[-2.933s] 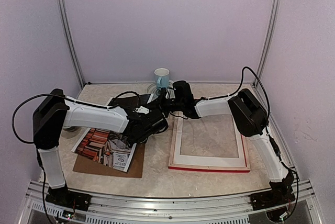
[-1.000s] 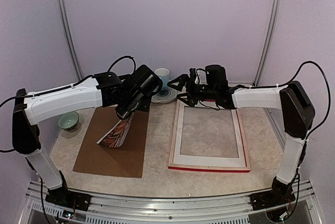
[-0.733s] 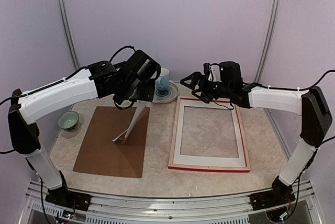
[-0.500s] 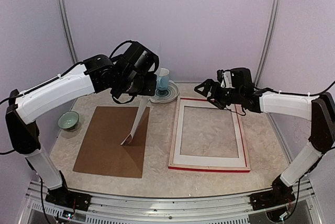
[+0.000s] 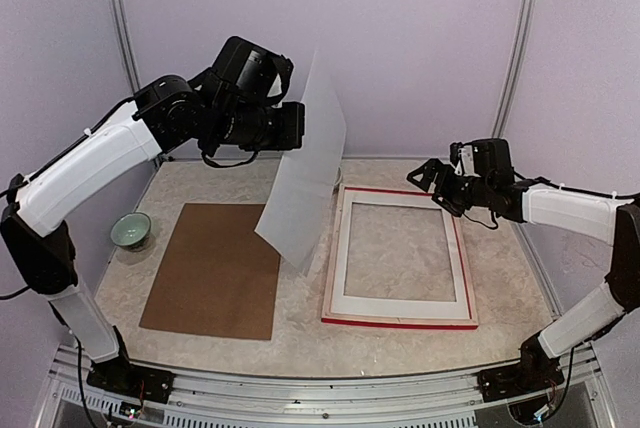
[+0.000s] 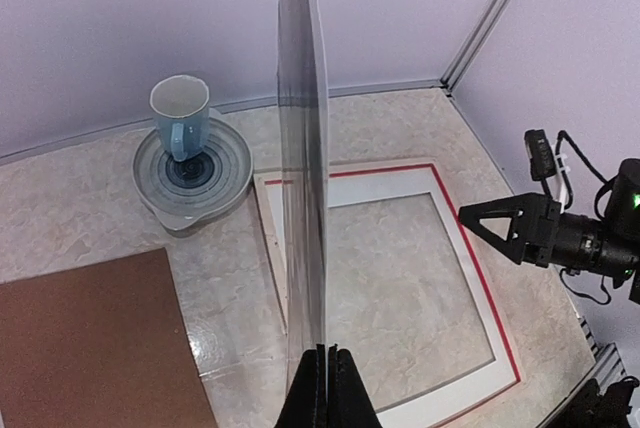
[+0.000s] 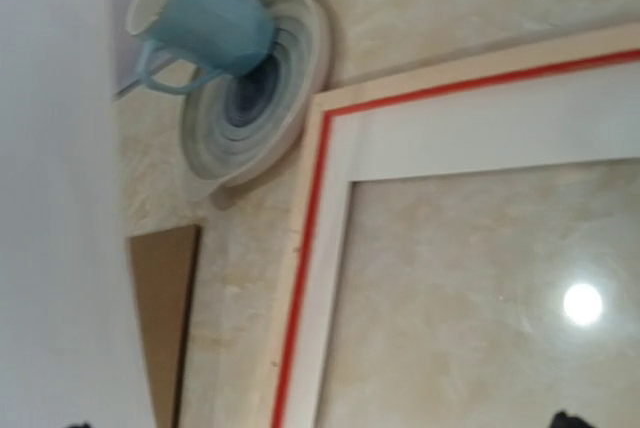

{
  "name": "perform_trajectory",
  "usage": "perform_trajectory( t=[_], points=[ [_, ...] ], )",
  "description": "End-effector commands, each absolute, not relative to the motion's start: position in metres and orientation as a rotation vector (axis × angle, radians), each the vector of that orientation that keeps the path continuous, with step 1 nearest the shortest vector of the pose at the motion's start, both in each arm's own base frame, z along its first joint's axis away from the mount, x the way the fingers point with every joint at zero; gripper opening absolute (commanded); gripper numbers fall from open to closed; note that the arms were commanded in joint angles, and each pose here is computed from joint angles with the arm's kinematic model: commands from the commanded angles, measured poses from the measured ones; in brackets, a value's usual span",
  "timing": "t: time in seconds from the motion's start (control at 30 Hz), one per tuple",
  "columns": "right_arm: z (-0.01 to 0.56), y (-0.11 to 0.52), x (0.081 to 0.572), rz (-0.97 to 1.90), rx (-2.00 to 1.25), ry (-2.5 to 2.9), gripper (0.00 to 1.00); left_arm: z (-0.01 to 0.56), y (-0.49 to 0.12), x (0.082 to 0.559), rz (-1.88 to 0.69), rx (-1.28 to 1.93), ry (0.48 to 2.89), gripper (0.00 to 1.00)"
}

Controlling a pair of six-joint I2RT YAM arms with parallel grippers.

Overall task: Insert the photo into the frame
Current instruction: Turn over the photo.

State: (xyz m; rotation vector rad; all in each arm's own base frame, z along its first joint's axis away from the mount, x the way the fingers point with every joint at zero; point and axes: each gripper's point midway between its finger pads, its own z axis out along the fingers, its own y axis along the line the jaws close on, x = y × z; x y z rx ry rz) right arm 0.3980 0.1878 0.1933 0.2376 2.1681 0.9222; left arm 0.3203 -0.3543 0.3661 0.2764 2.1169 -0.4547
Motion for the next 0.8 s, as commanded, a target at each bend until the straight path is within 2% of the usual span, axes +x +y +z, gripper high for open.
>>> perform_trajectory(
  t=[0.0, 0.27, 0.37, 0.47, 0.63, 0.77],
  points=[
    [0.198, 0.177, 0.394, 0.901, 0.235, 2.154, 0.99, 0.397, -0.379, 0.313, -0.643, 0.313, 2.056, 0.0],
    [0.196, 0.166, 0.392, 0.892, 0.269, 2.164, 0.99, 0.436, -0.396, 0.31, -1.011, 0.268, 1.941, 0.0],
    [0.191, 0.163, 0.391, 0.903, 0.288, 2.175, 0.99, 0.422, -0.388, 0.32, -1.1, 0.196, 1.947, 0.0],
    [0.191, 0.16, 0.39, 0.903, 0.303, 2.17, 0.99, 0.379, -0.376, 0.33, -1.099, 0.132, 2.031, 0.0],
    [0.192, 0.155, 0.391, 0.891, 0.315, 2.163, 0.99, 0.27, -0.35, 0.339, -0.997, 0.037, 2.246, 0.0],
    [0.19, 0.156, 0.392, 0.894, 0.314, 2.169, 0.99, 0.211, -0.338, 0.341, -0.96, -0.01, 2.356, 0.0]
  ],
)
